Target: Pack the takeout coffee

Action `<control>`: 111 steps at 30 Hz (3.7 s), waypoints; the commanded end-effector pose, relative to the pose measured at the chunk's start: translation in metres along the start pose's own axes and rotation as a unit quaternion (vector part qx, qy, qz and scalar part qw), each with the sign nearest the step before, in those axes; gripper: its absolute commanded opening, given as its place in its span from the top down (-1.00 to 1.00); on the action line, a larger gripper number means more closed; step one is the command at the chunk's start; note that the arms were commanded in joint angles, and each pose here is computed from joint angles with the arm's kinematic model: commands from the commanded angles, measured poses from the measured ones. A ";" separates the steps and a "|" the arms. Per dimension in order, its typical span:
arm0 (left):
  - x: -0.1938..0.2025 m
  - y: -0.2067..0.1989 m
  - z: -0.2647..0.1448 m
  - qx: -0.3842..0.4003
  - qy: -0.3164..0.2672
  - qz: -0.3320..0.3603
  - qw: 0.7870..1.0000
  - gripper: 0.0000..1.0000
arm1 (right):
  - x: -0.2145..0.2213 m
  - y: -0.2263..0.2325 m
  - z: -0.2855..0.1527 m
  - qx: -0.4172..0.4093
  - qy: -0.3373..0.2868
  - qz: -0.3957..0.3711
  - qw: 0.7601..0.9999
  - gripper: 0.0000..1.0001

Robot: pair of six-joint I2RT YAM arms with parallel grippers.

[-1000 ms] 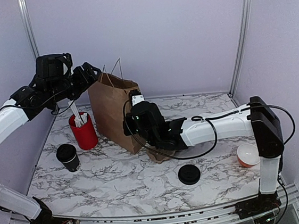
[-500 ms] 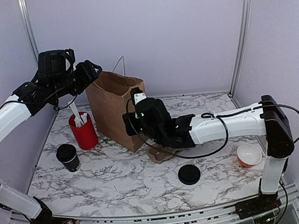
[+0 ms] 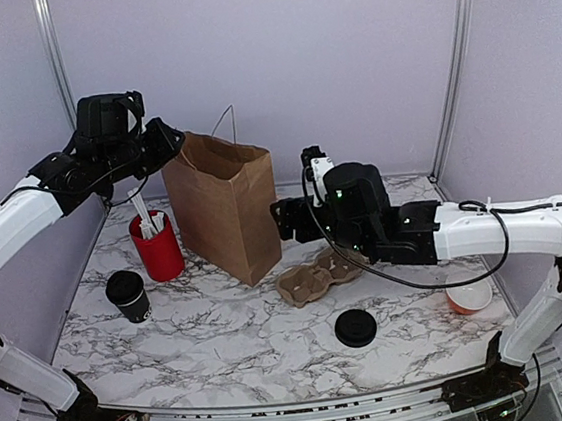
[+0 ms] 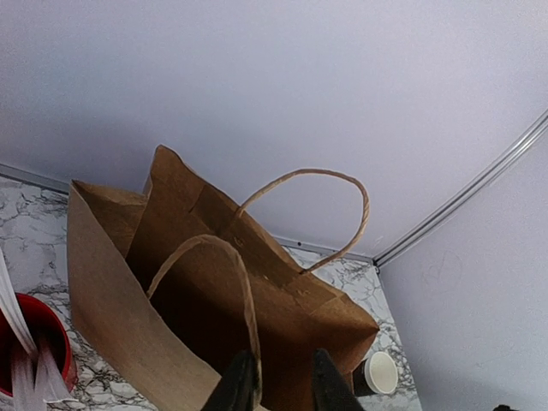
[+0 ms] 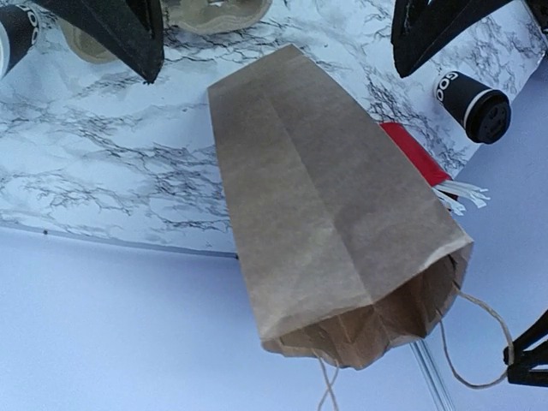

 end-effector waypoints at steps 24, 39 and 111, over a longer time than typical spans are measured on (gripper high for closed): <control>0.027 -0.063 -0.046 0.257 0.112 0.088 0.956 1.00 | -0.015 -0.113 -0.044 0.073 0.083 -0.083 0.990 -0.85; 0.056 -0.050 -0.105 0.376 0.165 0.107 0.905 1.00 | 0.023 -0.113 -0.035 0.037 0.184 -0.151 0.970 -0.86; 0.048 -0.012 -0.104 0.258 0.086 0.128 0.954 0.89 | 0.039 -0.071 -0.036 -0.047 0.203 -0.162 0.965 -0.79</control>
Point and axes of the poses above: each gripper's point midway between its finger pads, its own z axis out along the fingers, its own y axis along the line the jaws close on, x = y × z, the point moved 3 cm from there along -z, back along the fingers, and after that the axes turned 12 degrees about z, right-handed, at the moved point
